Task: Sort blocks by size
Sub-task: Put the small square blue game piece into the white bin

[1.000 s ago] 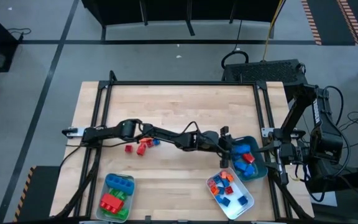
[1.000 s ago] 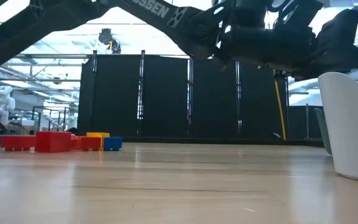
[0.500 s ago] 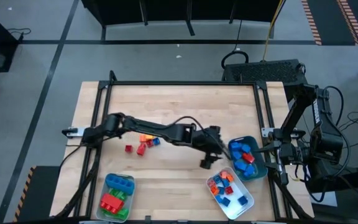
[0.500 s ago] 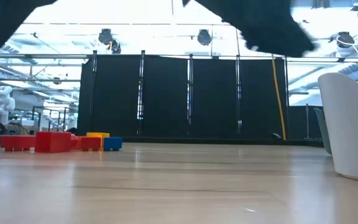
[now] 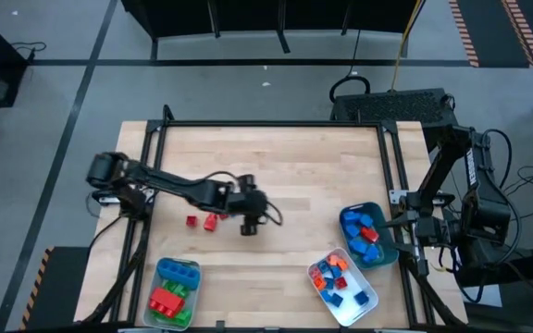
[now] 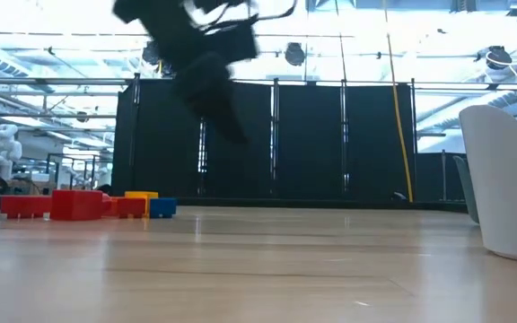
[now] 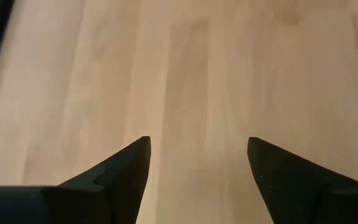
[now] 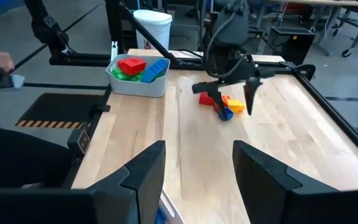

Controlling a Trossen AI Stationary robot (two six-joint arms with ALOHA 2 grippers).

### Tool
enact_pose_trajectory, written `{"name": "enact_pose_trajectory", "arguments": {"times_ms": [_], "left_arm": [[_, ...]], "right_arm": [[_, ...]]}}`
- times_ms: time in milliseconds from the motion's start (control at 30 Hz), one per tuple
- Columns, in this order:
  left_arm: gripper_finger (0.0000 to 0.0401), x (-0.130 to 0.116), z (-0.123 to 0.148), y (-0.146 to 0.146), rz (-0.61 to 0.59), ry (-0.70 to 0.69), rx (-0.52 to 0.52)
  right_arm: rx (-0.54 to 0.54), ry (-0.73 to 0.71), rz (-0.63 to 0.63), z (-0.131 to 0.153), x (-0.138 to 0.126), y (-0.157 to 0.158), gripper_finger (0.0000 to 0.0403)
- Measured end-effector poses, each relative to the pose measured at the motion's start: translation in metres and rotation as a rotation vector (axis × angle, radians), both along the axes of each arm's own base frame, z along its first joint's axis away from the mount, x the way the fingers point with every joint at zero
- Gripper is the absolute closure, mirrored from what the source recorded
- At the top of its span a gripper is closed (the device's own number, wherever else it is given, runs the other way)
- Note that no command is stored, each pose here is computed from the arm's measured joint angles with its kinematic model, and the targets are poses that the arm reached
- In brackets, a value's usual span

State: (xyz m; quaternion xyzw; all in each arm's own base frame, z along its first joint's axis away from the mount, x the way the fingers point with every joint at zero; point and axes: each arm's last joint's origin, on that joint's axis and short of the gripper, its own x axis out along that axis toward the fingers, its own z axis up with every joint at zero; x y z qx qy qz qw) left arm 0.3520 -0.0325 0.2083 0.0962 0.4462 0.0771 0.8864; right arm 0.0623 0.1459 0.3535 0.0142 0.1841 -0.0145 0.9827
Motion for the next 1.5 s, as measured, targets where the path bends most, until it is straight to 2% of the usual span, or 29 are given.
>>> {"name": "enact_pose_trajectory", "arguments": {"times_ms": [100,233,367,767,933,1167,1367,1500], "left_arm": [[0.0132,-0.029,-0.016,0.002,0.078,-0.001,-0.051],[0.0132,-0.053,-0.032,0.005,0.163,-0.036,-0.099],[0.0132,-0.068,-0.054,0.006,0.222,0.028,-0.123],[0.0132,-0.098,-0.088,0.000,0.361,0.056,-0.191],[0.0163,-0.099,-0.089,0.000,0.371,0.038,-0.191],[0.0259,-0.095,-0.088,0.001,0.331,0.001,-0.148],[0.0259,-0.088,-0.083,0.000,0.349,-0.074,-0.174],[0.0259,-0.068,-0.063,-0.014,0.272,-0.225,-0.233]], "right_arm": [[-0.009,-0.005,-0.001,0.000,0.000,0.000,0.0232],[-0.010,-0.008,-0.002,0.000,0.000,0.000,0.0232],[-0.007,-0.008,-0.004,0.000,0.000,0.000,0.0232],[-0.001,-0.012,-0.008,0.000,0.000,0.000,0.0232],[-0.015,-0.043,-0.023,0.001,0.000,-0.001,0.0232],[0.009,-0.050,-0.035,0.001,0.000,-0.001,0.0232],[0.022,-0.051,-0.037,0.002,0.001,0.000,0.0232],[0.022,-0.051,-0.036,0.002,0.001,0.000,0.0232]]}}
